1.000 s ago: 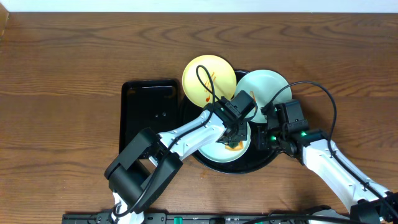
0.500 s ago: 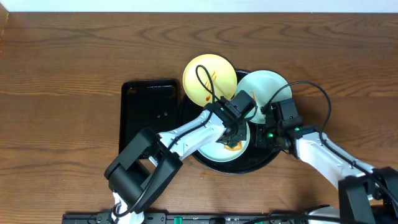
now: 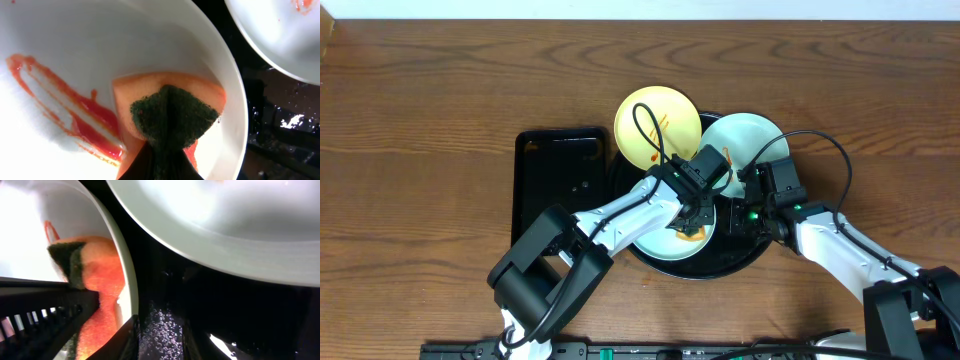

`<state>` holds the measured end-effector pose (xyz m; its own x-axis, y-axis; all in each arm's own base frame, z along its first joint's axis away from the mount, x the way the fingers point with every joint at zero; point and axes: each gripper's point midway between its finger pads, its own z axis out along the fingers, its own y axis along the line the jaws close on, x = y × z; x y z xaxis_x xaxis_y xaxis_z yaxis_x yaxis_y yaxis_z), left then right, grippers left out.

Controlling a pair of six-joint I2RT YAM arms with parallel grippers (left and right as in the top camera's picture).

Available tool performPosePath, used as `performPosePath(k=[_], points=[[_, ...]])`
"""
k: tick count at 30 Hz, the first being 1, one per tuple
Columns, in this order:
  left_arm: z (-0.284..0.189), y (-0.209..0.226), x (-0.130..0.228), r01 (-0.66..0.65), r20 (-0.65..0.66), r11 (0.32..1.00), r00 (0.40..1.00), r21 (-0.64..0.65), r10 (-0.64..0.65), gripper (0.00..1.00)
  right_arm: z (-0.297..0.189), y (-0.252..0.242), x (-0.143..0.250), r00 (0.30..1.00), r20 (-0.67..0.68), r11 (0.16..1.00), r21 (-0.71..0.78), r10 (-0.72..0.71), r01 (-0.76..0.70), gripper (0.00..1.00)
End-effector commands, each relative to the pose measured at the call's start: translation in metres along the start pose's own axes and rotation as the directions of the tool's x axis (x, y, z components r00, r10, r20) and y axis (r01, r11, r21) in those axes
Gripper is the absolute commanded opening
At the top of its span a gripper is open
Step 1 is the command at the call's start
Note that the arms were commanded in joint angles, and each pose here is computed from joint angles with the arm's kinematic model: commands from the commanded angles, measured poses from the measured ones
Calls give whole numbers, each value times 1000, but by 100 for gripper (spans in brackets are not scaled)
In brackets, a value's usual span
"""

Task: Clean dirty plates on tray and stack at the side
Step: 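Scrub the sauce on the front light-blue plate with the sponge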

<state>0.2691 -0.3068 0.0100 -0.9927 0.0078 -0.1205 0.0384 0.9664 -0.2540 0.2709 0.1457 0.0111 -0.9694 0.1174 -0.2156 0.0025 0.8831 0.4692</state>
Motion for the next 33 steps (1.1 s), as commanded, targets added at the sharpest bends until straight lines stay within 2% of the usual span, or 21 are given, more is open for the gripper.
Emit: performPosePath(k=[1, 17, 23, 30, 33], points=[[10, 8, 2, 9, -14, 999, 1000, -31, -9, 8, -9, 27, -5, 999, 17, 994, -107, -33, 35, 27], [10, 8, 2, 9, -14, 999, 1000, -31, -10, 7, -4, 17, -3, 1000, 10, 999, -51, -7, 7, 26], [10, 8, 2, 9, -14, 999, 1000, -32, -10, 8, 7, 24, 5, 999, -18, 998, -57, -37, 36, 26], [10, 9, 3, 10, -18, 999, 1000, -37, -11, 7, 8, 15, 4, 999, -9, 999, -4, 40, -40, 5], [10, 9, 3, 10, -18, 999, 1000, -37, -11, 7, 8, 12, 4, 998, -7, 998, 12, 64, -63, 2]])
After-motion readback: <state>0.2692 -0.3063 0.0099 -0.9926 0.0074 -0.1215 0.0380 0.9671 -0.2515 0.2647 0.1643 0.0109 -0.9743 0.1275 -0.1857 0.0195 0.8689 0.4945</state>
